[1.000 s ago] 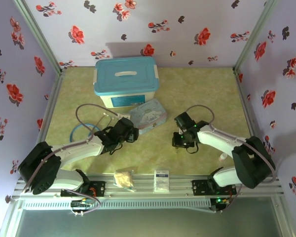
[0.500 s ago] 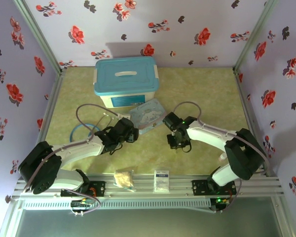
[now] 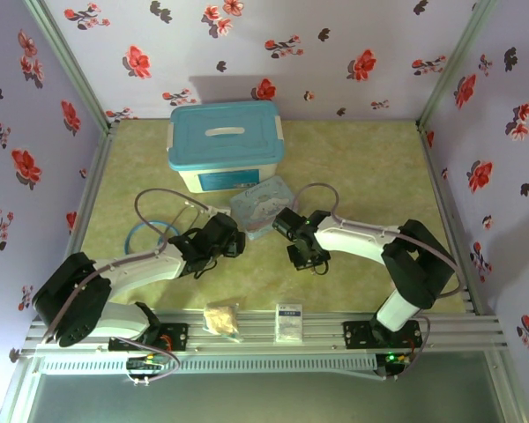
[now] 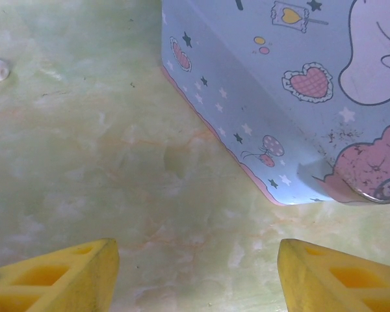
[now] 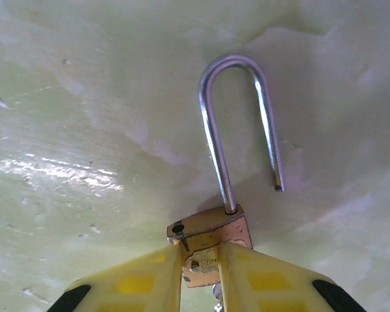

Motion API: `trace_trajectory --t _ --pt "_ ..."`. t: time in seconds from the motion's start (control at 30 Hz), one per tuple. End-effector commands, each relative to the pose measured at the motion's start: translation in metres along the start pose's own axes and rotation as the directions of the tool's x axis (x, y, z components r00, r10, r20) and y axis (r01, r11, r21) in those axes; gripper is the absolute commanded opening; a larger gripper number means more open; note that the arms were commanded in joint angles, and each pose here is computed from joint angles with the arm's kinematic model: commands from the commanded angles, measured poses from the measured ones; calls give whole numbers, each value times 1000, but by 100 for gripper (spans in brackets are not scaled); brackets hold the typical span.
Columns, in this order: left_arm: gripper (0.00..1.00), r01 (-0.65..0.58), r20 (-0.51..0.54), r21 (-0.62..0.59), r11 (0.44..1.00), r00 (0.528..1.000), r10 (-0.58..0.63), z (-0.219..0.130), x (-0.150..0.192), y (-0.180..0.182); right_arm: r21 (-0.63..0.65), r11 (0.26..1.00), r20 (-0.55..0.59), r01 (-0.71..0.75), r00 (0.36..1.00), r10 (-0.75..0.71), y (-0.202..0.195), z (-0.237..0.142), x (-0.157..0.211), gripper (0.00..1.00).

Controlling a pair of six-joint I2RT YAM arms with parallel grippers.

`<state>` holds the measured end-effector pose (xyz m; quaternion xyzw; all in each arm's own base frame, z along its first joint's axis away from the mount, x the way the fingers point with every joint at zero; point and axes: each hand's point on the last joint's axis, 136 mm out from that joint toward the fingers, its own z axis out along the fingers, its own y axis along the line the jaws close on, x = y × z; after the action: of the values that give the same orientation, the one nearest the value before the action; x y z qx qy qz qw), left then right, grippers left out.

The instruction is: Unlock the padlock with the key

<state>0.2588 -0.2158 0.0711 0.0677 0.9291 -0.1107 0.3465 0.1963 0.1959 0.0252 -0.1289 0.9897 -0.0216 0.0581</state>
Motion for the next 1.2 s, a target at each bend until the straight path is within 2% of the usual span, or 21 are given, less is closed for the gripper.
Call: trace_trajectory --t 0.0,0.17,0.27,0.37,0.47,0.57,0.6,0.7,0.8,0.87,0.93,0.97,1.0,1.07,1.13,1.17 --pt "66 28 29 10 1000 999 -28 -7 -6 3 71 997 11 -27 1000 26 -14 1 -2 21" --pt "67 50 95 33 998 994 -53 -26 -24 10 -55 996 127 -69 989 75 3 -26 -23 26" --pt "81 69 172 11 998 983 -70 -44 -41 30 -116 988 207 -106 970 128 1 -47 -41 31" --pt "99 104 280 -52 993 956 -85 -63 -59 63 -169 971 303 -167 929 212 -16 -66 -63 50" --pt "100 112 364 -143 983 930 -53 -80 -75 95 -138 966 446 -220 857 259 -53 -90 -85 65" --pt "100 113 409 -257 960 913 2 -94 -88 125 -97 954 565 -285 773 289 -100 -105 -102 84" --pt "100 113 422 -301 947 906 26 -97 -92 136 -89 946 591 -310 748 301 -117 -105 -106 86" --pt "100 112 448 -434 894 888 106 -102 -97 164 -2 918 696 -397 659 286 -172 -109 -112 87" --pt "100 10 450 -502 865 857 251 -95 -99 172 137 896 768 -421 617 172 -200 -110 -113 87" --pt "100 37 470 -515 856 847 246 -89 -98 186 215 892 792 -398 606 79 -207 -104 -116 89" --pt "100 73 470 -499 864 860 198 -79 -94 203 281 862 812 -422 583 21 -219 -97 -114 95" --pt "100 100 484 -485 869 858 172 -75 -96 211 287 846 829 -449 559 16 -227 -95 -114 95" --pt "100 111 472 -485 867 869 153 -64 -85 220 280 841 840 -462 543 19 -234 -89 -112 95" --pt "100 145 491 -487 862 861 133 -54 -82 235 227 833 868 -504 493 62 -247 -80 -110 95" --pt "100 137 473 -476 869 872 122 -46 -86 238 159 824 880 -544 456 131 -259 -69 -108 95" --pt "100 166 506 -456 874 857 101 -45 -92 240 136 819 885 -557 440 152 -265 -67 -109 95"
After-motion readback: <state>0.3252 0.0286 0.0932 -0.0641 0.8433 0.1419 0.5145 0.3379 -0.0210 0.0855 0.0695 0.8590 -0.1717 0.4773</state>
